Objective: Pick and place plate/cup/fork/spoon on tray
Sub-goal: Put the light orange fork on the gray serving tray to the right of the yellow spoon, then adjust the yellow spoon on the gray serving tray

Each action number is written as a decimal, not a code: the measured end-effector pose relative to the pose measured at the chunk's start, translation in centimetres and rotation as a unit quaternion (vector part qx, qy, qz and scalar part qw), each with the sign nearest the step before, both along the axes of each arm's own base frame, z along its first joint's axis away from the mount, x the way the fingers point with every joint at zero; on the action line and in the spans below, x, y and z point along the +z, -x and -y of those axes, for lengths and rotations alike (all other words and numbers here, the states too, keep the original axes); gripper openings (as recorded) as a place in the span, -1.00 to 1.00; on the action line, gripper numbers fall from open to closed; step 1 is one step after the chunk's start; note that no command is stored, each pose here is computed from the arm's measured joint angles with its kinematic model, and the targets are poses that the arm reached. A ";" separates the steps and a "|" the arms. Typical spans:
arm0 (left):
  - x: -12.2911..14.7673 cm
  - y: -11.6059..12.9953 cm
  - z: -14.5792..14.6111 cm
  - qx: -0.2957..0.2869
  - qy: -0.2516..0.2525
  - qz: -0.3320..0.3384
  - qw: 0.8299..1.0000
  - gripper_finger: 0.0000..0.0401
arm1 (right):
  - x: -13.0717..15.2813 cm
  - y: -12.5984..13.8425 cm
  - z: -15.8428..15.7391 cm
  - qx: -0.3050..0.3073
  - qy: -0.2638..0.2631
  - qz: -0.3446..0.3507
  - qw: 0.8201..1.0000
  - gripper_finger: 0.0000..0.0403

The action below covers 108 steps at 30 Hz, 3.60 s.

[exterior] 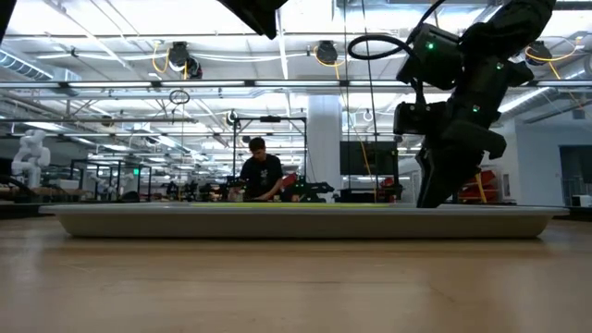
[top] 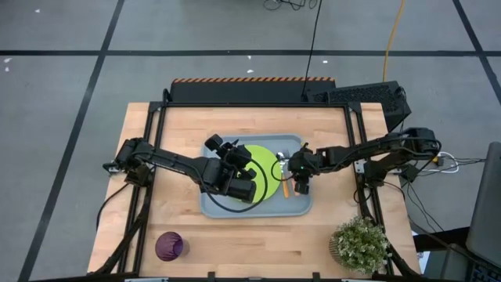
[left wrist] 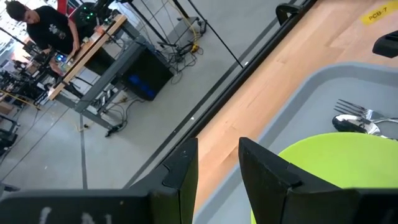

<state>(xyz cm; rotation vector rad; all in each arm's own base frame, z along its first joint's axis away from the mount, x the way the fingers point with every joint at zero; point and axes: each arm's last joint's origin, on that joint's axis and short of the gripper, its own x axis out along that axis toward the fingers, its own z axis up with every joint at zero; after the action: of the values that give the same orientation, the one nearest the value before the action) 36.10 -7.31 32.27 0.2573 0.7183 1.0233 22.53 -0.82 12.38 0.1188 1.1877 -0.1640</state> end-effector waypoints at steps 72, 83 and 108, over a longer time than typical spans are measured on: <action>0.0 0.1 0.6 -0.017 -0.007 -0.019 1.000 -0.40 | 4.7 -3.7 -0.6 0.324 0.101 0.006 0.940 -0.40; 0.0 0.2 0.7 -0.020 -0.008 -0.021 1.000 -0.40 | 3.8 -4.0 -0.8 0.314 0.058 0.003 0.948 -0.40; 0.0 0.2 0.8 -0.022 -0.009 -0.025 0.999 -0.40 | 0.9 -5.3 -0.7 0.296 0.034 -0.022 0.954 -0.40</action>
<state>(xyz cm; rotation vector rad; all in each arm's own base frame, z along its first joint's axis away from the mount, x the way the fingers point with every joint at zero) 35.86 -8.10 32.25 0.3136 0.7459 0.9856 27.85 -0.09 13.27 -0.3040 1.2122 0.3211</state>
